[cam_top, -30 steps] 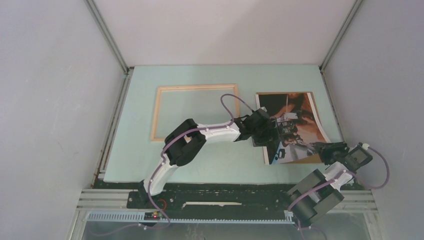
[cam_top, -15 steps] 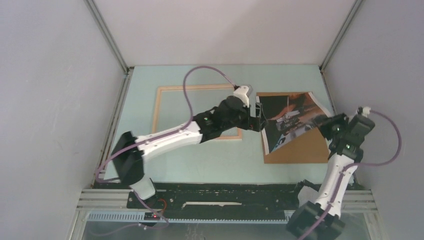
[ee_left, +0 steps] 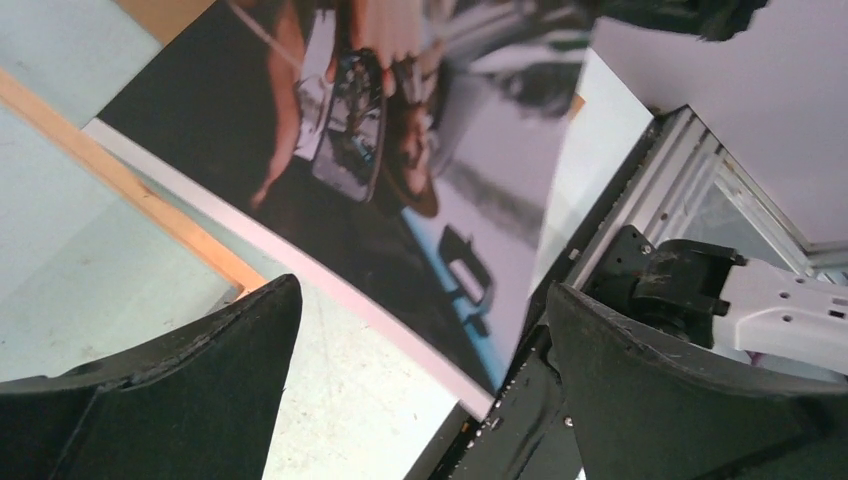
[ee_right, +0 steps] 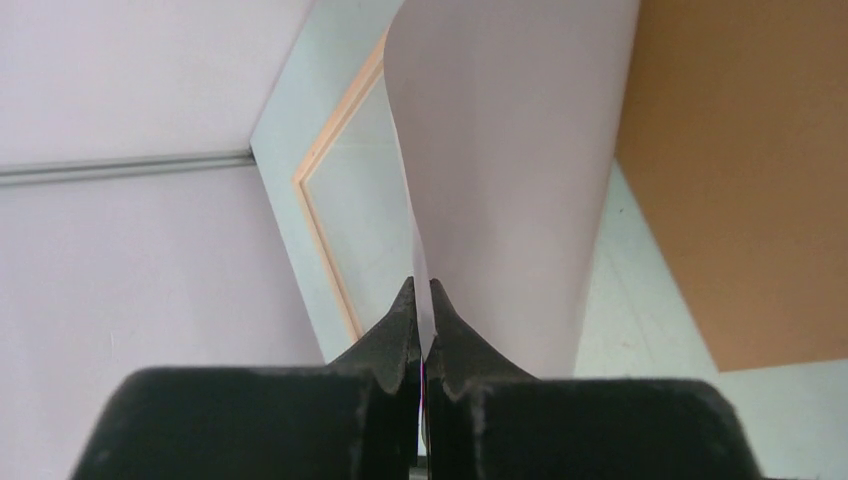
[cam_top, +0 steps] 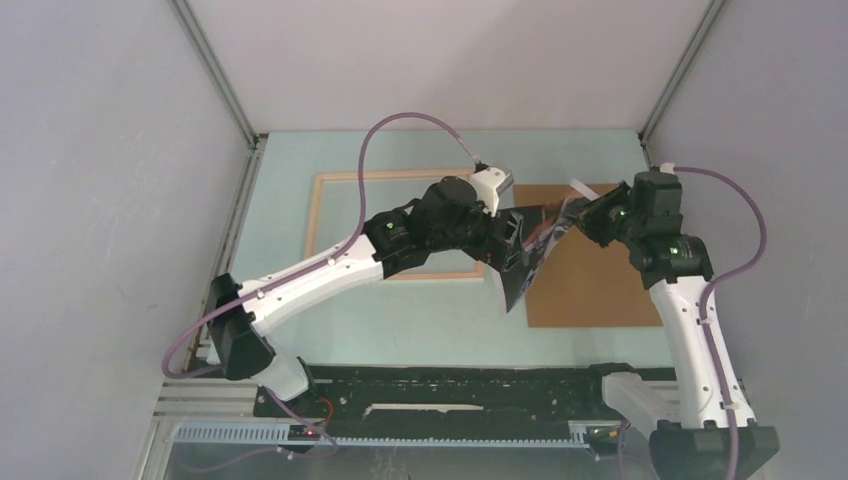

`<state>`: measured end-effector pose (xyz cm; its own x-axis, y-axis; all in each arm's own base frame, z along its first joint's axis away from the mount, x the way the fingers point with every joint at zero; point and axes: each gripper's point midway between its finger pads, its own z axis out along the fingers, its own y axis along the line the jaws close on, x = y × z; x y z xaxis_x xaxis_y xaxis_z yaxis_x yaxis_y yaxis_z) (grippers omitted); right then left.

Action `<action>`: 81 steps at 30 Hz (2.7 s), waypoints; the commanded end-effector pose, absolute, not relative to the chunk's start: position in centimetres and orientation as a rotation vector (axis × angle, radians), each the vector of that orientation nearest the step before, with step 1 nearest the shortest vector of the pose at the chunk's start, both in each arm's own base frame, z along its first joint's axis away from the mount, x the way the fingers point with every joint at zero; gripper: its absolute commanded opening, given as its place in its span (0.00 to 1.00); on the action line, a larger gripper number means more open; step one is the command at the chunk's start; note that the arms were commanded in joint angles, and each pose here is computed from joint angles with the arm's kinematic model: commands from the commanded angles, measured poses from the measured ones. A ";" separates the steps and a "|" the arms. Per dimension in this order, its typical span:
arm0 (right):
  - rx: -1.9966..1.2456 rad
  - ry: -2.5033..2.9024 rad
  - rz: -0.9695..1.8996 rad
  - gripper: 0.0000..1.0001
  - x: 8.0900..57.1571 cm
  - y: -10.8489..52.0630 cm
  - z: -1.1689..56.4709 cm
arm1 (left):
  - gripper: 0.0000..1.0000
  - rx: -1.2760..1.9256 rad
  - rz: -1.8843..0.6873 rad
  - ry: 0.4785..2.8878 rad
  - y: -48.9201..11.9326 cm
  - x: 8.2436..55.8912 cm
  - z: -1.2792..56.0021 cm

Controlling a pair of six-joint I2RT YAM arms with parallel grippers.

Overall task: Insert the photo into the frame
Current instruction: Pick up the photo at the center of the board, then turn over the photo from the photo frame.

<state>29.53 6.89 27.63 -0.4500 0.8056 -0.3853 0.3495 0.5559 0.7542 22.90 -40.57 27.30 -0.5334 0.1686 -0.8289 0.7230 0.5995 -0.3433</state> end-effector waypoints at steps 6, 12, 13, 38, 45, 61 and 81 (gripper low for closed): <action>1.075 1.955 0.708 0.00 29.3 8.5 29.7 | 0.95 0.764 -0.780 2.038 -42.5 20.4 29.4; 1.097 1.910 0.691 0.00 28.3 8.0 31.1 | 0.86 0.785 -0.616 2.058 -43.4 20.3 27.8; 1.107 1.896 0.684 0.00 28.1 7.7 31.3 | 0.84 0.779 -0.565 2.055 -43.3 20.5 27.8; 0.884 1.784 0.561 0.39 26.3 5.2 37.1 | 0.00 0.731 -0.311 1.931 -40.6 22.4 33.3; 0.418 1.741 0.494 0.90 25.0 5.9 44.2 | 0.00 0.702 -0.323 1.895 -37.9 22.5 36.3; 0.328 1.681 0.432 0.96 23.3 4.6 44.3 | 0.01 0.115 -0.974 2.162 -20.7 30.4 33.0; 0.295 1.982 0.503 0.94 27.5 7.4 33.0 | 0.00 -0.708 -0.848 1.982 -0.6 41.3 20.4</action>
